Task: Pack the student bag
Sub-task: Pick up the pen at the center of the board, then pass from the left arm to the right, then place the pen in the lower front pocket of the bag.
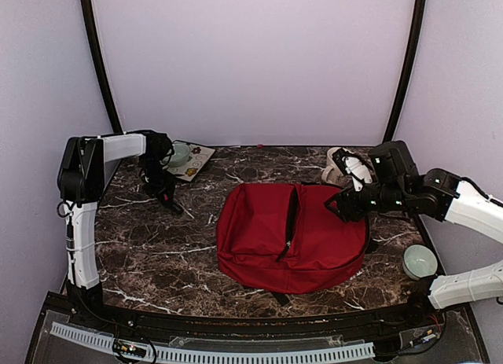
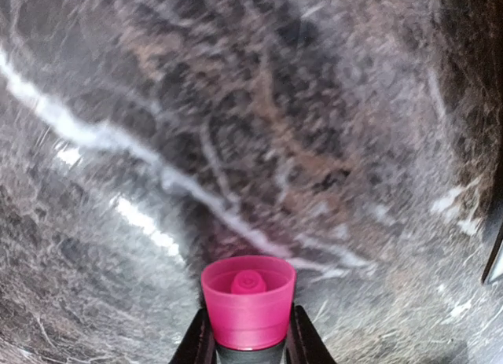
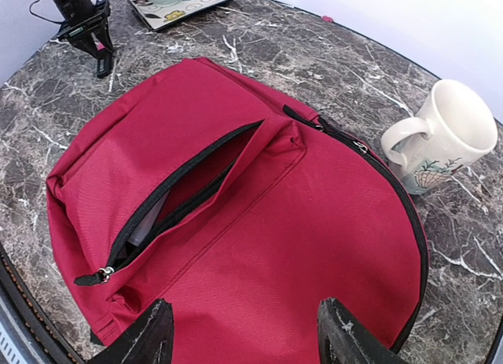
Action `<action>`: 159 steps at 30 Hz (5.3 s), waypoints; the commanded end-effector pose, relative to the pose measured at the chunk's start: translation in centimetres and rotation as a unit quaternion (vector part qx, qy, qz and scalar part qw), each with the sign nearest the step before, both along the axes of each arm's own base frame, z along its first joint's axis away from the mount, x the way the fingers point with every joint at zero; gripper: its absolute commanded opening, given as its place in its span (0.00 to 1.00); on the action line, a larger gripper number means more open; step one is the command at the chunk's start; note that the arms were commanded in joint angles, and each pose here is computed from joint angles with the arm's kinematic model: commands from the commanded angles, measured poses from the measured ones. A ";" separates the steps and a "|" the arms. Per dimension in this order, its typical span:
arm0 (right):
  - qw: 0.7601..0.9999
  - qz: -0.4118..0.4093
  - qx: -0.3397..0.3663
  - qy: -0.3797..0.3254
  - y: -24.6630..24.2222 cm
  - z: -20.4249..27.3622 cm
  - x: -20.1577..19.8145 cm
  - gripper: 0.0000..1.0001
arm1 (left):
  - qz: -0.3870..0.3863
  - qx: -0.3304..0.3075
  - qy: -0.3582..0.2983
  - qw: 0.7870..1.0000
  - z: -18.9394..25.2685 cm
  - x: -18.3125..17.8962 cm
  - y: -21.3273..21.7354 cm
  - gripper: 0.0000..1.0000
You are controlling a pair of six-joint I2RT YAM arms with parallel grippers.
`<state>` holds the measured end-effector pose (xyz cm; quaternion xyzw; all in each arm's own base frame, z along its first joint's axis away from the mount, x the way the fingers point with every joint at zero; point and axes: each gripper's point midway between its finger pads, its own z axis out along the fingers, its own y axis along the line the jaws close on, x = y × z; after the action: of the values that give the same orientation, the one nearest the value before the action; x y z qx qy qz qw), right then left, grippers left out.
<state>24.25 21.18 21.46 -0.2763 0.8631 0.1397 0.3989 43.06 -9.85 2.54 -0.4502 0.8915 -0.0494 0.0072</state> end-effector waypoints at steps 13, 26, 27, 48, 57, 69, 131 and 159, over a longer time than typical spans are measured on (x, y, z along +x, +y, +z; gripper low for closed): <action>0.993 0.033 0.111 -0.029 3.4 5.0 0.6 0.71 | 0.012 -0.076 -0.112 0.991 7.8 -6.5 -4.5 0.00; 0.964 0.060 0.250 -0.066 5.5 10.0 -0.2 0.68 | 0.037 -0.188 -0.180 0.965 13.2 -8.3 -10.3 0.00; 0.961 0.061 0.259 -0.074 5.5 10.4 -0.3 0.68 | 0.042 -0.194 -0.180 0.963 13.5 -8.5 -10.6 0.00; 0.954 0.133 0.258 -0.072 11.9 10.1 -2.2 0.67 | 0.068 -0.275 -0.202 0.937 16.9 -12.7 -13.5 0.00; 0.954 0.147 0.254 -0.070 12.7 10.1 -2.4 0.67 | 0.056 -0.299 -0.201 0.931 17.2 -13.5 -16.2 0.00; 0.956 0.134 0.249 -0.081 12.2 9.8 -2.1 0.68 | 0.049 -0.365 -0.222 0.903 18.4 -13.6 -22.6 0.00; 0.961 0.083 0.263 -0.003 15.2 7.4 1.1 0.00 | -0.015 -0.432 -0.318 0.844 24.5 -12.5 -30.3 0.14; 0.987 -0.004 0.157 0.018 3.0 7.8 1.8 0.00 | 0.029 -0.127 -0.410 0.903 23.7 -17.2 -7.5 0.98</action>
<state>27.23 25.23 29.88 -0.1895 0.8201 0.2890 0.4562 26.49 -22.11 28.01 -0.4181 0.7480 -0.4388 0.2704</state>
